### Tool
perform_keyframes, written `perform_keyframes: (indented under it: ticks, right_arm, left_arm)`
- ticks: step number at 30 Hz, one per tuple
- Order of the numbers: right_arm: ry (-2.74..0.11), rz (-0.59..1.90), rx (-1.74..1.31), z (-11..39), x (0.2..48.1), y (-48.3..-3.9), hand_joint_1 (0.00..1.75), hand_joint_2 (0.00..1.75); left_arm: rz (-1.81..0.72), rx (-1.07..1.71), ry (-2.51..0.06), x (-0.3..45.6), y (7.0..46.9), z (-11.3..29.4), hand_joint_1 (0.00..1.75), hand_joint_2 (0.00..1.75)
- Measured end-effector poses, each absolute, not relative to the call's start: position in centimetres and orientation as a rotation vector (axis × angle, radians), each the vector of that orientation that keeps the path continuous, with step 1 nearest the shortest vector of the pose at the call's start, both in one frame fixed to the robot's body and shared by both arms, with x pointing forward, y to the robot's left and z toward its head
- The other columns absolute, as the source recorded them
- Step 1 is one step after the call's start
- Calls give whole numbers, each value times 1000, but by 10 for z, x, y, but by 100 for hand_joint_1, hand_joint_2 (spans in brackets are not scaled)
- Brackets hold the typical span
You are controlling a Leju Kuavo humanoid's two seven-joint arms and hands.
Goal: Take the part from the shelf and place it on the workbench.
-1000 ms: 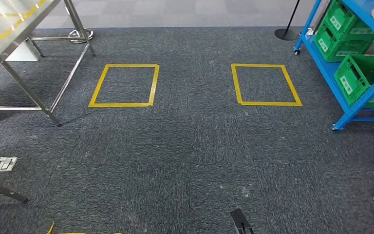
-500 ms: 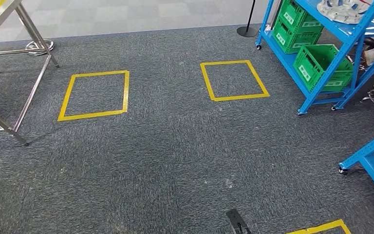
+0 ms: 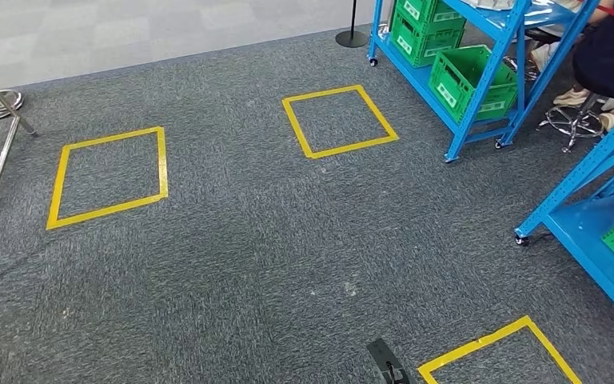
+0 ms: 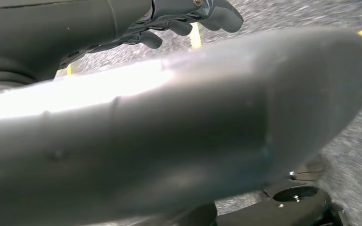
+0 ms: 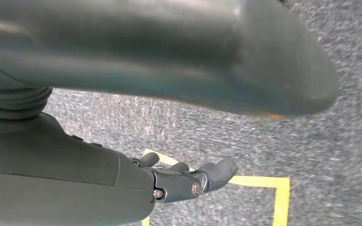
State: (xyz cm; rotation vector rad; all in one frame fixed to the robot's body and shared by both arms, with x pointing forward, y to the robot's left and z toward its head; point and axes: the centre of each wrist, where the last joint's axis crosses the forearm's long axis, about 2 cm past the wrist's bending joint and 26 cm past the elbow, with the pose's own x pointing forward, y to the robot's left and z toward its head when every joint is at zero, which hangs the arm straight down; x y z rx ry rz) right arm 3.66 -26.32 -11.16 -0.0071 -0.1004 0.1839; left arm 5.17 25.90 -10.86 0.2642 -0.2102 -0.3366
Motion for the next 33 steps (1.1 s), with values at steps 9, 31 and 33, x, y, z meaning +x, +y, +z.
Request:
perform_keyframes:
  ticks: [9, 31, 33]
  right_arm:
    - [-103, 168, -6, -112, 36, -263, 0, 0]
    - [-90, 144, -25, -111, 37, -260, 0, 0]
    - [-93, 140, -27, -111, 39, -260, 0, 0]
  left_arm:
    - [-351, 253, -190, 49, 256, -109, 0, 0]
    - [-352, 244, -204, 67, 255, -106, 0, 0]
    - [-355, 242, -202, 66, 255, -107, 0, 0]
